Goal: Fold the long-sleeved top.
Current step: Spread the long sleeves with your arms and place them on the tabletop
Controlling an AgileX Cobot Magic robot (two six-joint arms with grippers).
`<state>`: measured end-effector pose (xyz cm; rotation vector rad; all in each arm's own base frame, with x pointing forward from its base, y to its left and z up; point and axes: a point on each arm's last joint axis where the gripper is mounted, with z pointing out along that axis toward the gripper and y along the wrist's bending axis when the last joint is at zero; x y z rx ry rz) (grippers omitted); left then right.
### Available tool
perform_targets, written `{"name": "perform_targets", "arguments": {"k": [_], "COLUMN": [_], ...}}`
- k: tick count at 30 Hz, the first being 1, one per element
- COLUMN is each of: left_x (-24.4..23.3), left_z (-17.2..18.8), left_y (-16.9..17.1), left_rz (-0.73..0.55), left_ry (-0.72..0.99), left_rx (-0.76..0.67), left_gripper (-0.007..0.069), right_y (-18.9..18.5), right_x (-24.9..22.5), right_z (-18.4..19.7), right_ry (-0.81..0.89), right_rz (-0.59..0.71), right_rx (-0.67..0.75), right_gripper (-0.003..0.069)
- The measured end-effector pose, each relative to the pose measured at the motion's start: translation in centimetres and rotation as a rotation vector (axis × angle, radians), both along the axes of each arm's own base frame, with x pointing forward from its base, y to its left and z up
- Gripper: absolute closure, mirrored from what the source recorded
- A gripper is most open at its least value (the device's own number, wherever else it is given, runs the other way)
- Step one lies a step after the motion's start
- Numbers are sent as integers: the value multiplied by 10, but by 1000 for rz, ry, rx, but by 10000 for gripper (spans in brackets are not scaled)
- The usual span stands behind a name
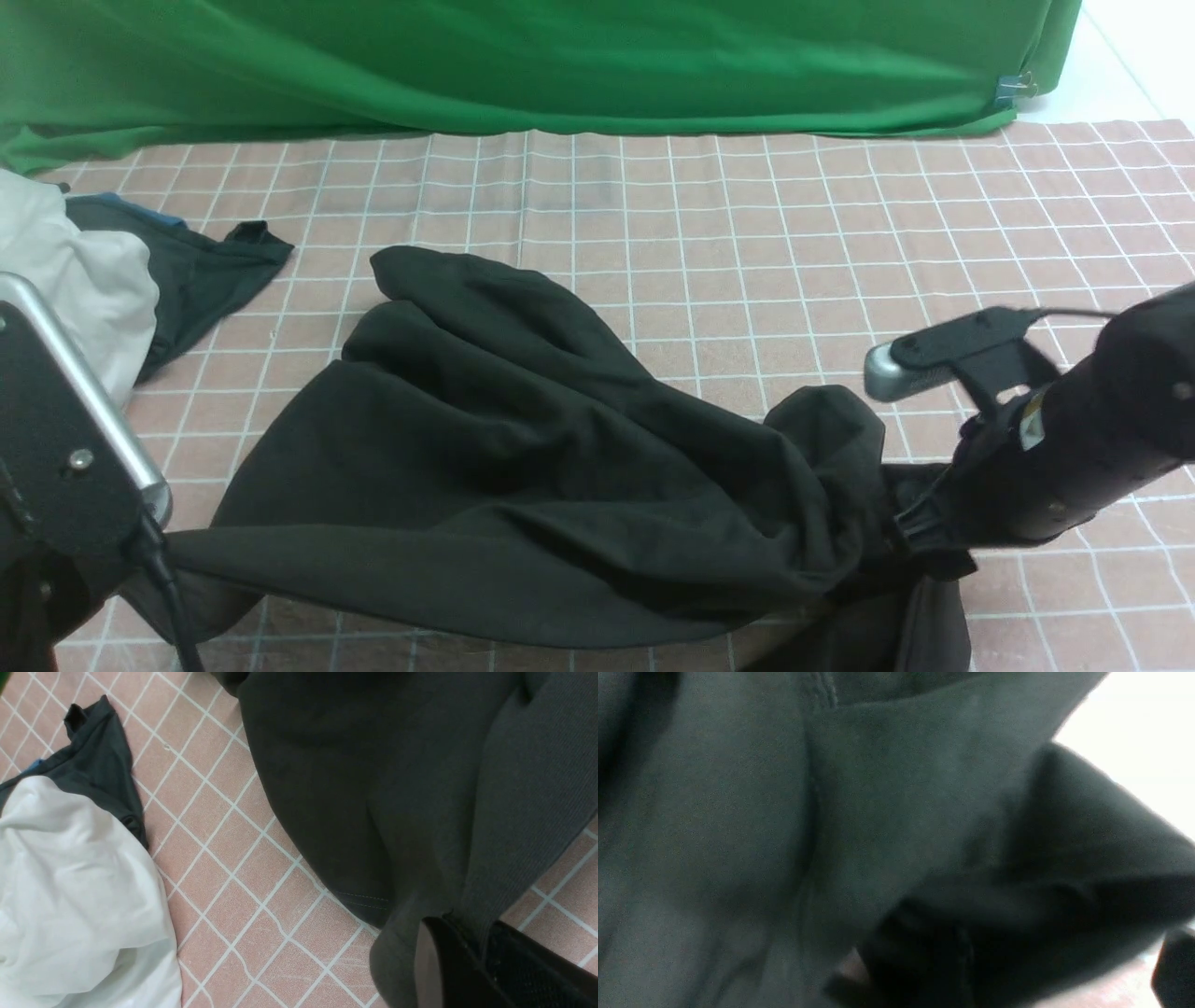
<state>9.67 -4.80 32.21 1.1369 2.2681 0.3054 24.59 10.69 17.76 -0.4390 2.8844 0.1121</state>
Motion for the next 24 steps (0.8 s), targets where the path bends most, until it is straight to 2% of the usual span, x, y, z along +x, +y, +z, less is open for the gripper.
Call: {"name": "perform_targets", "arguments": {"k": [2, 4, 6, 7, 8, 13, 16, 17, 18, 19, 22, 24], "left_x": [0, 1, 2, 3, 5, 13, 15, 15, 14, 13, 10, 8], "left_z": [0, 1, 2, 4, 10, 59, 135, 135, 170, 189, 228, 239], "left_y": [0, 1, 2, 3, 4, 10, 18, 18, 20, 21, 23, 24], "left_rz": [7, 28, 55, 65, 75, 143, 188, 188, 181, 176, 170, 158], "left_ry": [-3, -10, -28, -39, -72, -292, -523, -523, -598, -634, -696, -712], "left_rx": [-2, -8, -12, -12, -17, -90, -183, -183, -232, -258, -310, -321], "left_gripper": [578, 578, 578, 578, 578, 578, 578, 578, 578, 578, 578, 578], "right_y": [1, 2, 2, 2, 1, -9, -30, -31, -40, -44, -53, -56], "right_x": [3, 4, 5, 7, 9, 29, 48, 49, 49, 46, 24, 8], "right_z": [-9, -13, -13, -10, -6, 44, 132, 138, 183, 205, 277, 300], "right_ry": [9, 11, 2, -7, -18, -152, -361, -381, -490, -543, -721, -786], "right_rz": [17, 43, 71, 83, 91, 92, 40, 37, 0, -16, -60, -67], "right_rx": [-5, -10, -15, -17, -22, -65, -135, -135, -145, -144, -114, -94], "right_gripper": [202, 321, 499, 555, 580, 601, 601, 601, 601, 601, 601, 603]}}
